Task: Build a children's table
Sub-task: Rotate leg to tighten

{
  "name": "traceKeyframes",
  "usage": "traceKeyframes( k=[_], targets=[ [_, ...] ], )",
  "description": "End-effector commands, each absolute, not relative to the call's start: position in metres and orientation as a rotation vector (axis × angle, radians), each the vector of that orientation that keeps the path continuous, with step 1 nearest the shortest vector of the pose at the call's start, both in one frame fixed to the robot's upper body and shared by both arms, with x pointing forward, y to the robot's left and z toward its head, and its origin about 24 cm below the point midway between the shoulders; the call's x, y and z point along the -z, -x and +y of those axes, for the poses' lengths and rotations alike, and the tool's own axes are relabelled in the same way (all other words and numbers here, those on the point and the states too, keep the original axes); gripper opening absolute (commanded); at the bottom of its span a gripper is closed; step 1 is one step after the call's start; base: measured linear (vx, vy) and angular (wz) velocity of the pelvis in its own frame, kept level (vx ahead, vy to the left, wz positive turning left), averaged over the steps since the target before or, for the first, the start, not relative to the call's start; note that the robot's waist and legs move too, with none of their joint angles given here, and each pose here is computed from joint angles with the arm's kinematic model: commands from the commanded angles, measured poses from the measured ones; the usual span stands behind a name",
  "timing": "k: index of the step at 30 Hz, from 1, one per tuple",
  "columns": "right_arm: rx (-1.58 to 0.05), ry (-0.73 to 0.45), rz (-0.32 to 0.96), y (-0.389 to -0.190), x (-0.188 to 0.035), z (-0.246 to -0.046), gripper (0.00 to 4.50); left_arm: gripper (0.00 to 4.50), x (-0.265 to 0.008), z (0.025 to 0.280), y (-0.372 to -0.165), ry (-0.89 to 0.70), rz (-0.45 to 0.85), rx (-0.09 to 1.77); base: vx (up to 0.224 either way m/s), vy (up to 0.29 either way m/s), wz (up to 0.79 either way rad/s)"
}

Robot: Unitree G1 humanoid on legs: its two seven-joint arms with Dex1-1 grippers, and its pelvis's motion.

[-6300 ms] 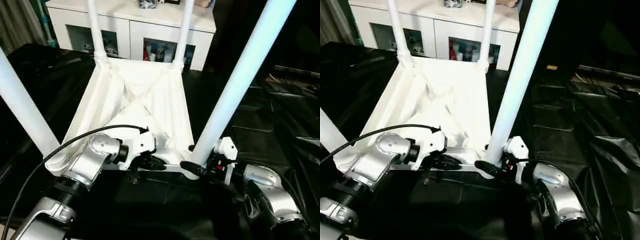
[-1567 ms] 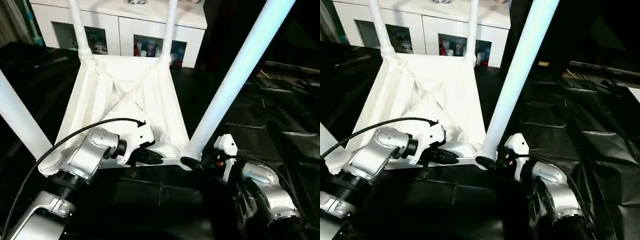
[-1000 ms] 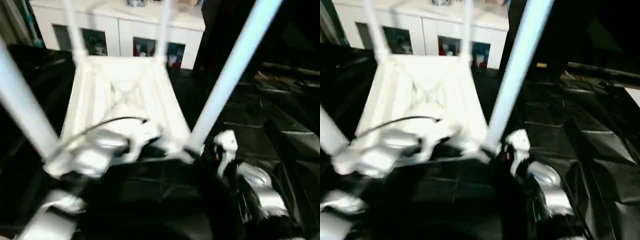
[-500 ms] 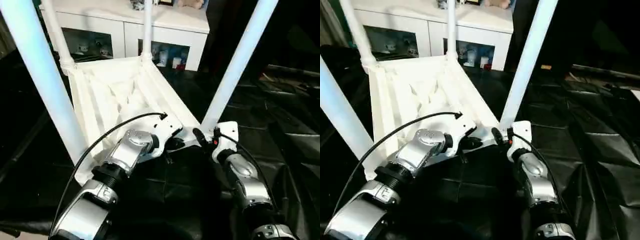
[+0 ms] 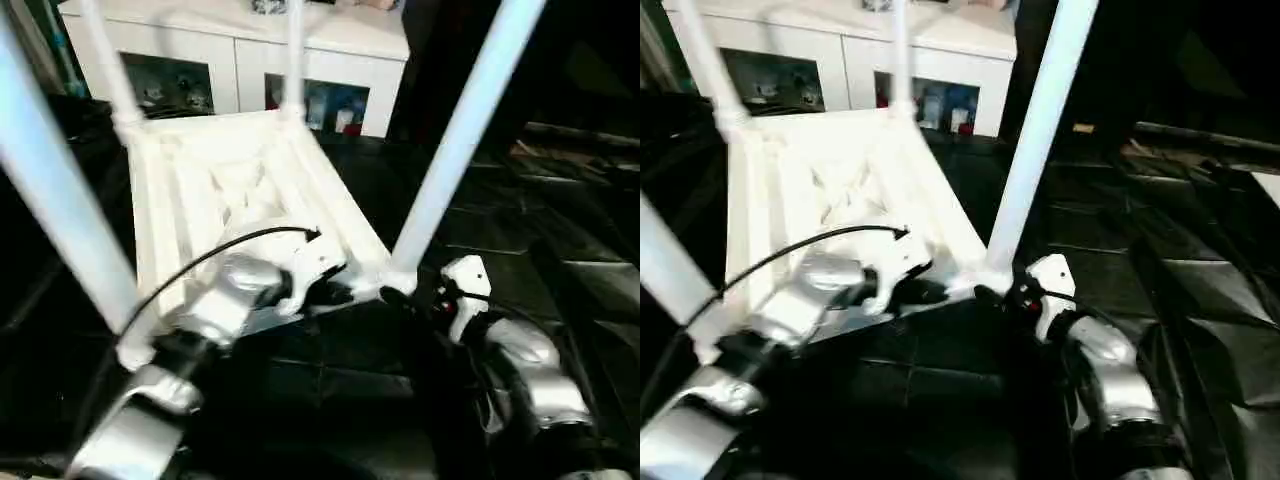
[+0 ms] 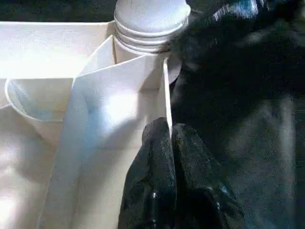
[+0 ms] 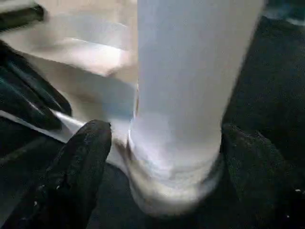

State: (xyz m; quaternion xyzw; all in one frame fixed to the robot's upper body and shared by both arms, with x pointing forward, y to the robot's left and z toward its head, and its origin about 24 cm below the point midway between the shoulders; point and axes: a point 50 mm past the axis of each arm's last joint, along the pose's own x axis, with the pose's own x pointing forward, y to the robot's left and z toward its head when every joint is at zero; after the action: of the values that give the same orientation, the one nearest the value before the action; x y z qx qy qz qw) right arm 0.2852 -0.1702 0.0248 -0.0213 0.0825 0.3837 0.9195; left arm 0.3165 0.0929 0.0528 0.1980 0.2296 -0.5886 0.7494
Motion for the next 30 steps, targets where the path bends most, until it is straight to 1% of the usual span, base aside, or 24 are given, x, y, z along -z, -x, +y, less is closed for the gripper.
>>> traceKeyframes(
  k=[1, 3, 11, 13, 15, 17, 18, 24, 29, 30],
  targets=[
    [-0.837, 0.042, 0.170, -0.282, -0.028, -0.171, 3.81, 0.00, -0.019, 0.103, -0.296, -0.457, 0.690, 1.363, 0.000, 0.000, 0.00],
    [-0.880, 0.053, 0.184, -0.277, -0.026, -0.168, 3.81, 0.00, -0.022, 0.109, -0.294, -0.449, 0.703, 1.371, 0.000, 0.000, 0.00],
    [-0.939, 0.057, 0.222, -0.273, -0.020, -0.163, 3.81, 0.00, -0.023, 0.117, -0.291, -0.446, 0.715, 1.378, 0.000, 0.000, 0.00],
    [-0.945, 0.059, 0.228, -0.272, -0.019, -0.163, 3.55, 0.00, -0.023, 0.118, -0.290, -0.445, 0.717, 1.378, 0.000, 0.000, 0.00],
    [-0.946, 0.057, 0.232, -0.272, -0.019, -0.164, 3.47, 0.00, -0.023, 0.118, -0.289, -0.444, 0.719, 1.379, 0.000, 0.000, 0.00],
    [-0.927, 0.028, 0.230, -0.275, -0.021, -0.165, 3.23, 0.00, -0.024, 0.119, -0.288, -0.438, 0.721, 1.381, 0.000, 0.000, 0.00],
    [-0.928, 0.028, 0.230, -0.275, -0.021, -0.165, 3.23, 0.00, -0.024, 0.119, -0.288, -0.437, 0.721, 1.381, 0.000, 0.000, 0.00],
    [-0.948, 0.023, 0.234, -0.273, -0.020, -0.166, 2.74, 0.00, -0.023, 0.120, -0.287, -0.432, 0.728, 1.384, 0.000, 0.000, 0.00],
    [-0.945, 0.012, 0.235, -0.272, -0.019, -0.166, 2.65, 0.00, -0.023, 0.121, -0.286, -0.428, 0.731, 1.386, 0.000, 0.000, 0.00],
    [-0.909, 0.002, 0.233, -0.274, -0.017, -0.165, 2.65, 0.00, -0.023, 0.118, -0.287, -0.419, 0.721, 1.376, 0.000, 0.000, 0.00]
  ],
)
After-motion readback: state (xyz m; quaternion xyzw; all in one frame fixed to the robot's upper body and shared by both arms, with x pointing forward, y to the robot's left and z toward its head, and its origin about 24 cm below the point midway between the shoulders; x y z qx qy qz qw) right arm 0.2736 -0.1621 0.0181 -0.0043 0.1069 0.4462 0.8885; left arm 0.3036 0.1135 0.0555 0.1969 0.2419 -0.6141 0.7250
